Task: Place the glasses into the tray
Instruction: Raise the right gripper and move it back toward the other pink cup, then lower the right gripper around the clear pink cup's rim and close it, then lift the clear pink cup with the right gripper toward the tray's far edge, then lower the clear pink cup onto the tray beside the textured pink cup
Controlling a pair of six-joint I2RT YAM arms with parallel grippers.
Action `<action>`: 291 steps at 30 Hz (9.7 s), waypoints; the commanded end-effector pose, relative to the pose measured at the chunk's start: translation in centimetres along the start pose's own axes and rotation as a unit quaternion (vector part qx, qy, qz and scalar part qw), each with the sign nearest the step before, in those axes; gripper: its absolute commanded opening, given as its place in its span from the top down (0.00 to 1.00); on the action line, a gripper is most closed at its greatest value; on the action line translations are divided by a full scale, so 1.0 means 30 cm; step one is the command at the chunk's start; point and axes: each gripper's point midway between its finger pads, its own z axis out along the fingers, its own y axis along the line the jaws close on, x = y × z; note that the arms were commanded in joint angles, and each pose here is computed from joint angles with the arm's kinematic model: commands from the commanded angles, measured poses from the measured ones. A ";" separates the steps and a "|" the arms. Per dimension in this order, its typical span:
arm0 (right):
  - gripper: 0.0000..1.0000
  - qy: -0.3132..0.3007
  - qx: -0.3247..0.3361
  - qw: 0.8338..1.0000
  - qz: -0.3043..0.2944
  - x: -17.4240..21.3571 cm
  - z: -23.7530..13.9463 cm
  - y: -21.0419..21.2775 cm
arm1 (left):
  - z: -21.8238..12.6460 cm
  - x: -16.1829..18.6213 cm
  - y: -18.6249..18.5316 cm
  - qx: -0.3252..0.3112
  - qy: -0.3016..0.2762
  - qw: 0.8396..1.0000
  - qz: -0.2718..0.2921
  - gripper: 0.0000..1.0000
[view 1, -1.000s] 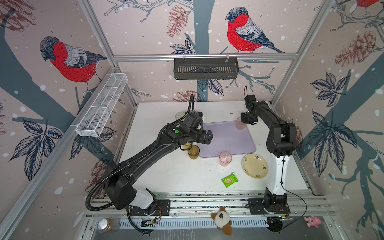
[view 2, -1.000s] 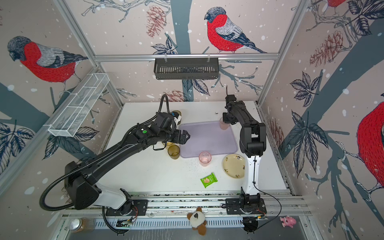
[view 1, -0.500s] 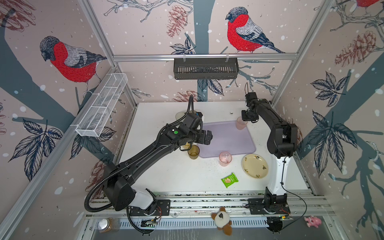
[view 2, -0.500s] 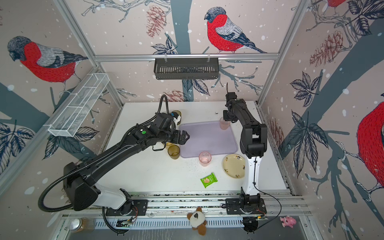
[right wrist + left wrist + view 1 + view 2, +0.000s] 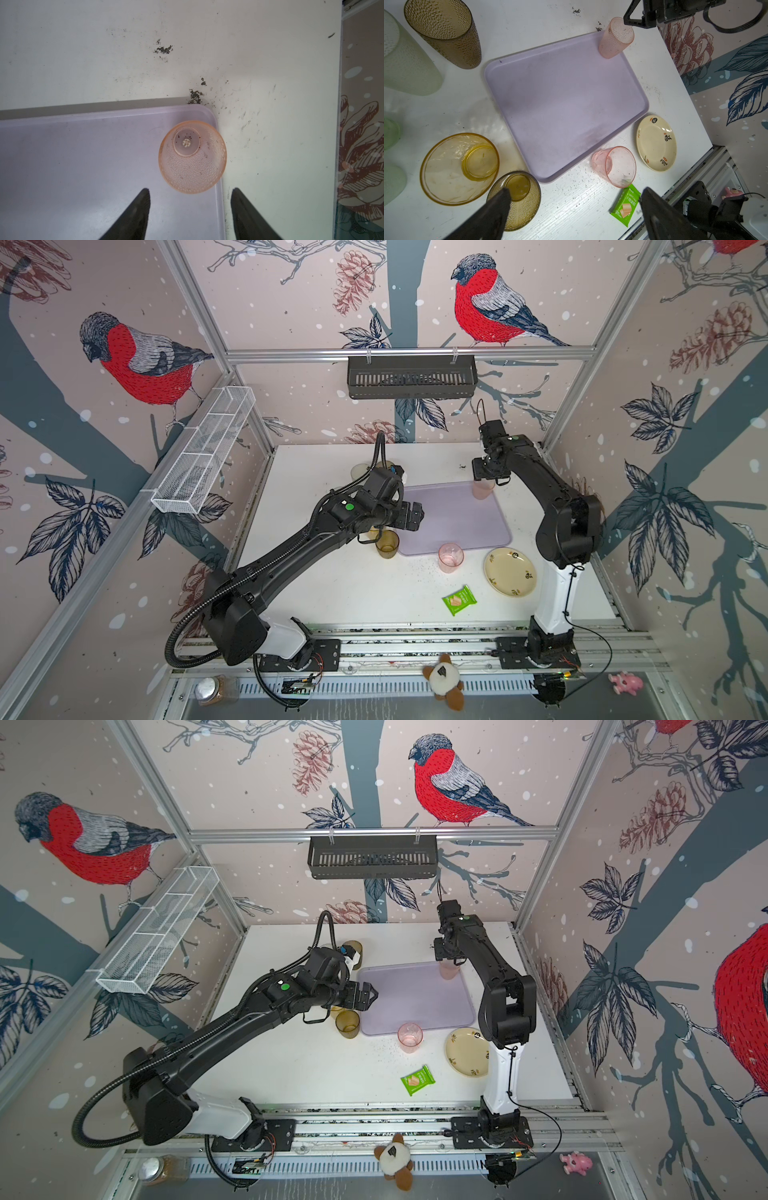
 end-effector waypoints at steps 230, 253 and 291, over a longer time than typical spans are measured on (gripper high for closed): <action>0.98 0.091 -0.061 0.993 -0.047 0.453 -0.204 0.004 | -0.071 0.198 -0.271 0.140 -0.051 0.961 0.232 0.02; 0.98 0.097 -0.027 0.995 0.024 0.446 -0.085 -0.141 | -0.052 0.112 -0.346 0.163 -0.076 0.963 0.201 0.02; 0.97 0.103 -0.035 0.993 0.054 0.408 0.066 -0.195 | -0.004 0.074 -0.380 0.159 -0.080 0.963 0.203 0.02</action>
